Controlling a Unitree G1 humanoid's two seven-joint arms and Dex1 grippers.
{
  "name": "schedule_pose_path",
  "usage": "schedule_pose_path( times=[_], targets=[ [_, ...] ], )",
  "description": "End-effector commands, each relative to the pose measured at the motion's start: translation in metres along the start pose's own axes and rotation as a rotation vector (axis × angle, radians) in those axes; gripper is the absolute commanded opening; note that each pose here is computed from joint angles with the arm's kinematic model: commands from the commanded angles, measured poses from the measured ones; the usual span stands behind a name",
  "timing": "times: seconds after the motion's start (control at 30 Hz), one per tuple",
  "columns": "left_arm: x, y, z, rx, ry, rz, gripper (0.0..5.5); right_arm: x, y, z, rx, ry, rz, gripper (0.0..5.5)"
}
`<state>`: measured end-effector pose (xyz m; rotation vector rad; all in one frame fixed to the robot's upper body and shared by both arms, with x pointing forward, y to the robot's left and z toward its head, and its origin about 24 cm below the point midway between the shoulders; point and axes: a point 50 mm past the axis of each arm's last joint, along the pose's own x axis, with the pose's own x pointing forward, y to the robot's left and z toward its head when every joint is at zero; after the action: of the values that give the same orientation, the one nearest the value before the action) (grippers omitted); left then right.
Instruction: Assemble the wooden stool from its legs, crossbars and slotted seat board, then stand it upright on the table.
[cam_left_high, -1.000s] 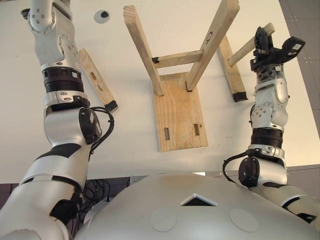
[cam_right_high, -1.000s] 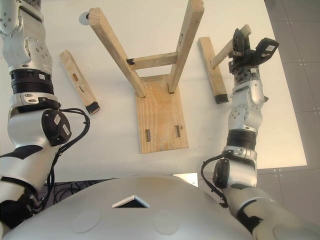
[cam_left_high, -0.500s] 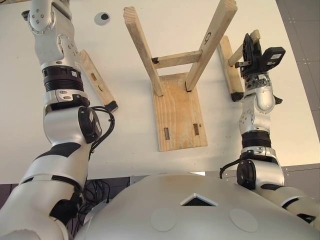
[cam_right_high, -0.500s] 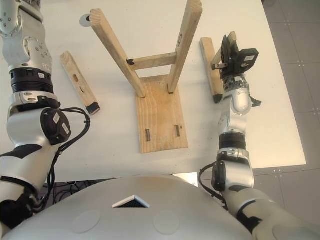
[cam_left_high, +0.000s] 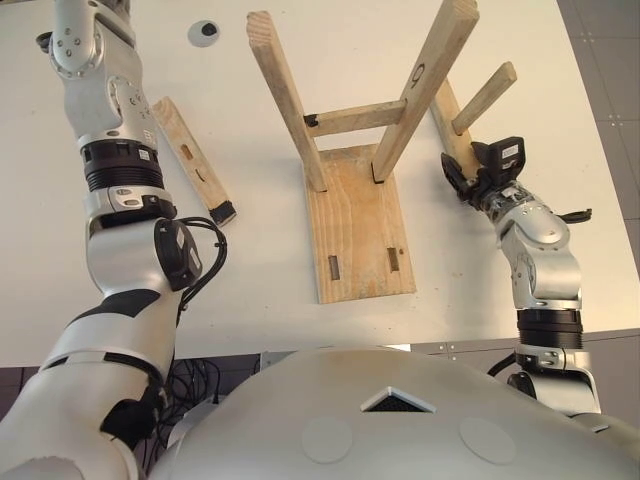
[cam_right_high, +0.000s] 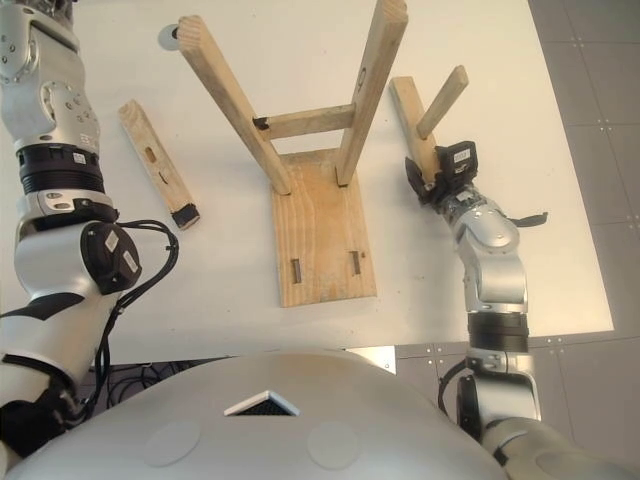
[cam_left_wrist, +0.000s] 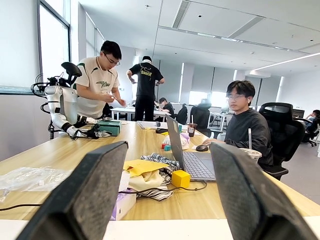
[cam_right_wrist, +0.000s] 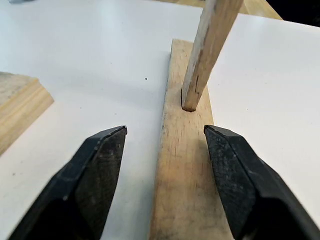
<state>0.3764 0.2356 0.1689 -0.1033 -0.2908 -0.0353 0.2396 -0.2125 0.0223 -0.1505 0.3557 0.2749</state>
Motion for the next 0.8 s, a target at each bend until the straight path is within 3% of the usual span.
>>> schedule_pose_path(
  times=[0.03,0.1,0.27,0.43,0.5,0.63,0.8],
  targets=[
    [-0.003,0.004,-0.001,0.003,0.013,0.019,2.98,-0.003,-0.012,0.000,-0.024,0.055,-0.048,2.82],
    [-0.003,0.005,-0.001,0.003,0.014,0.021,2.98,-0.004,-0.013,-0.006,-0.017,0.105,-0.042,2.82],
    [-0.001,0.004,0.008,0.010,-0.019,0.025,2.98,-0.006,-0.014,-0.006,0.003,0.135,-0.033,2.03],
    [0.008,-0.015,0.039,-0.006,-0.106,-0.047,2.98,-0.003,-0.021,0.020,0.213,0.015,-0.038,2.01],
    [0.013,-0.025,0.048,-0.113,-0.078,-0.098,2.98,-0.002,-0.032,0.048,0.335,-0.127,-0.045,2.01],
    [0.009,-0.060,0.066,-0.406,0.037,-0.454,2.98,-0.007,-0.046,0.119,0.447,-0.407,0.071,2.01],
    [-0.011,-0.109,0.087,-0.561,0.141,-0.953,2.98,-0.024,-0.037,0.207,0.462,-0.626,0.478,2.01]
  ],
)
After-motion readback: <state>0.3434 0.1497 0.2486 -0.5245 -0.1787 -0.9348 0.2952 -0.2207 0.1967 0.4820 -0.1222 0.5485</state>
